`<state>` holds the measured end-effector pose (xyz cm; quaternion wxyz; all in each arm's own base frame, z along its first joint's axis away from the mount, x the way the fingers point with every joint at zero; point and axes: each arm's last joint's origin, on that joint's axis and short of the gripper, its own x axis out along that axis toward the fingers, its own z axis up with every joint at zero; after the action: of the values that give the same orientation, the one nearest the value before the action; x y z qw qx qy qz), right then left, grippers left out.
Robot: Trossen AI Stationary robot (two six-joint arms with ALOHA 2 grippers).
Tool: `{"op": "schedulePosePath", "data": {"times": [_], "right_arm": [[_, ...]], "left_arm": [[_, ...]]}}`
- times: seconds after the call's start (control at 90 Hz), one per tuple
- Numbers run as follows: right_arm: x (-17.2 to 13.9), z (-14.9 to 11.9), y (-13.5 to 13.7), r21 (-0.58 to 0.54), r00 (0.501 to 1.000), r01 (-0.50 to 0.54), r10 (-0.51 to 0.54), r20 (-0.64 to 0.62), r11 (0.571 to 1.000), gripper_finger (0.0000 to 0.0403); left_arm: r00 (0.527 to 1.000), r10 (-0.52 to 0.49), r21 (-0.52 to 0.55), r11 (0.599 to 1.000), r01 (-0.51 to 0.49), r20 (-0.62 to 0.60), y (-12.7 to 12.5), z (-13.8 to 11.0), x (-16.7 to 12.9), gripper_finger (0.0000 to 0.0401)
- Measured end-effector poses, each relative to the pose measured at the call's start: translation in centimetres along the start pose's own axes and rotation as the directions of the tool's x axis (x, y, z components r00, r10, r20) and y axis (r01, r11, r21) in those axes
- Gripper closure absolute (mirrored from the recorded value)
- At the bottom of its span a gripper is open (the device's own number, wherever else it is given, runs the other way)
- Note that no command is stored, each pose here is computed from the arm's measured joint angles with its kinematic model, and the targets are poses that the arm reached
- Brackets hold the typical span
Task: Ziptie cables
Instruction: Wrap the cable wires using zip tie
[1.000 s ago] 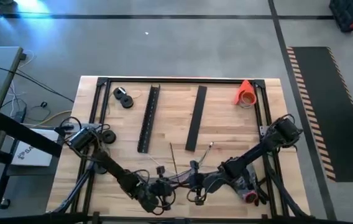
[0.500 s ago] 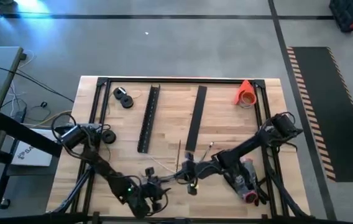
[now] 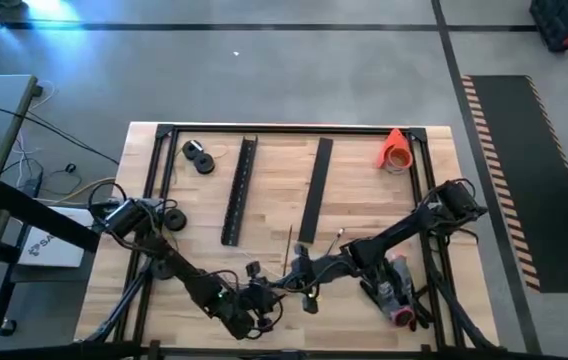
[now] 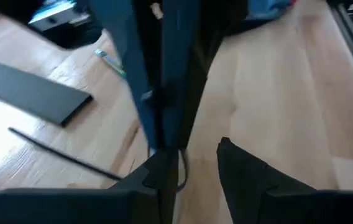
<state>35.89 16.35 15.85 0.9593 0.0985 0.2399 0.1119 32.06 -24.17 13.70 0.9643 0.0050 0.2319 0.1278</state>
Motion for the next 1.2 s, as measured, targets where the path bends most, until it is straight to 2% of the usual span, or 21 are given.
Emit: {"op": "schedulePosePath", "data": {"times": [0.267, 0.678, 0.778, 0.933, 1.078, 1.2], "right_arm": [[-0.1, -0.5, 0.5, -0.005, 0.999, 0.013, -0.014, -0.030, 1.000, 0.0403], [-0.2, -0.5, 0.5, 0.016, 0.999, 0.020, -0.019, -0.037, 1.000, 0.0398], [-0.7, -0.2, 0.5, 0.030, 0.998, 0.023, -0.021, -0.052, 0.999, 0.0373], [-2.1, 0.6, 0.4, 0.022, 0.993, 0.054, -0.051, -0.108, 0.998, 0.0306], [-2.9, 1.2, -0.4, 0.003, 0.971, 0.223, -0.222, -0.083, 0.975, 0.0249], [-2.0, 0.9, -3.9, 0.065, 0.943, 0.321, -0.313, -0.109, 0.945, 0.0222]], "left_arm": [[1.000, -0.010, 0.004, 1.000, 0.010, 0.000, -0.3, -0.2, -0.4, 0.0396], [1.000, -0.012, -0.005, 1.000, 0.012, -0.005, -0.2, -0.1, -0.2, 0.0401], [1.000, -0.012, -0.024, 1.000, 0.012, -0.004, -0.2, -0.1, -0.2, 0.0401], [1.000, -0.023, -0.020, 1.000, 0.023, -0.007, -0.5, -0.3, -0.6, 0.0401], [0.999, -0.050, -0.020, 0.999, 0.049, -0.021, -0.7, -0.5, -0.8, 0.0401], [0.997, -0.066, -0.029, 0.997, 0.065, -0.034, -0.8, -0.6, -0.9, 0.0401]]}}
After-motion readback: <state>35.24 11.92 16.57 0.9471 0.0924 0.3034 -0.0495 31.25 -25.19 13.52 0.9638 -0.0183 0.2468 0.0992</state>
